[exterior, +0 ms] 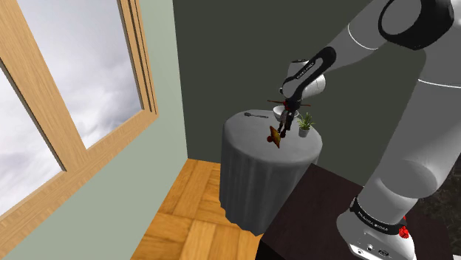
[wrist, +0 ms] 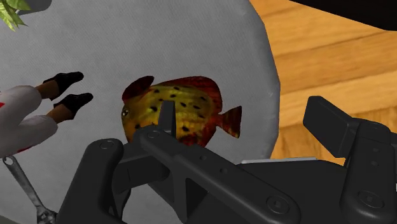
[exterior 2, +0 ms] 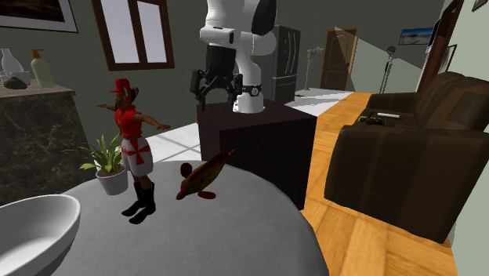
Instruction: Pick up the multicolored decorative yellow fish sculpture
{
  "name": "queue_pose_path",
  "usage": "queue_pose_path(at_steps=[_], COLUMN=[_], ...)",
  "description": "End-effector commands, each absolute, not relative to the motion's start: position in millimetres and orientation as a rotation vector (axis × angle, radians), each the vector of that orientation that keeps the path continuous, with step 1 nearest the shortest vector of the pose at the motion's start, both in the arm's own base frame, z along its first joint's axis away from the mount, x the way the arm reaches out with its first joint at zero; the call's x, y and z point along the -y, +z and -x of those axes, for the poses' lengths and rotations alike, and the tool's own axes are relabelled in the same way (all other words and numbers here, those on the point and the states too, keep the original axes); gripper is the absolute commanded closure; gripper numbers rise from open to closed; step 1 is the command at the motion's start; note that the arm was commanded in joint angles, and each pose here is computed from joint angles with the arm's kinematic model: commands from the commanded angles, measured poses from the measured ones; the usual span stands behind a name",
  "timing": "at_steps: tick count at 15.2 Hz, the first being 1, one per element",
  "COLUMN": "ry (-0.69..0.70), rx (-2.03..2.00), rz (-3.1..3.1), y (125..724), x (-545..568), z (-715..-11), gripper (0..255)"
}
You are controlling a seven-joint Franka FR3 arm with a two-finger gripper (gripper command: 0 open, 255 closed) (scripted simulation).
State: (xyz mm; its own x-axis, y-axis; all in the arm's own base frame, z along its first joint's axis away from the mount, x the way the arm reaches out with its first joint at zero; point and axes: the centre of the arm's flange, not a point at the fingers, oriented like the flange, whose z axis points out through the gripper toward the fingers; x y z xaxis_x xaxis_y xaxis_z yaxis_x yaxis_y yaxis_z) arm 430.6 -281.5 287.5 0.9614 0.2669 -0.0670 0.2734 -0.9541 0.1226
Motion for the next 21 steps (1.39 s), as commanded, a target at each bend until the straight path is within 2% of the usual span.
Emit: queue_pose_path(at_steps=[1, 10, 20, 21], ry=[-0.076, -0.079, -0.079, -0.079], rx=[-0.427, -0.484, -0.487, -0.487], rz=[-2.97, -2.924, -2.921, -2.921], y=[269.2, 195.0, 151.3, 151.5], x=[298.6, 376.4, 380.3, 380.2], z=[-439.6, -480.7, -482.9, -482.9], gripper=[0, 0, 0, 255])
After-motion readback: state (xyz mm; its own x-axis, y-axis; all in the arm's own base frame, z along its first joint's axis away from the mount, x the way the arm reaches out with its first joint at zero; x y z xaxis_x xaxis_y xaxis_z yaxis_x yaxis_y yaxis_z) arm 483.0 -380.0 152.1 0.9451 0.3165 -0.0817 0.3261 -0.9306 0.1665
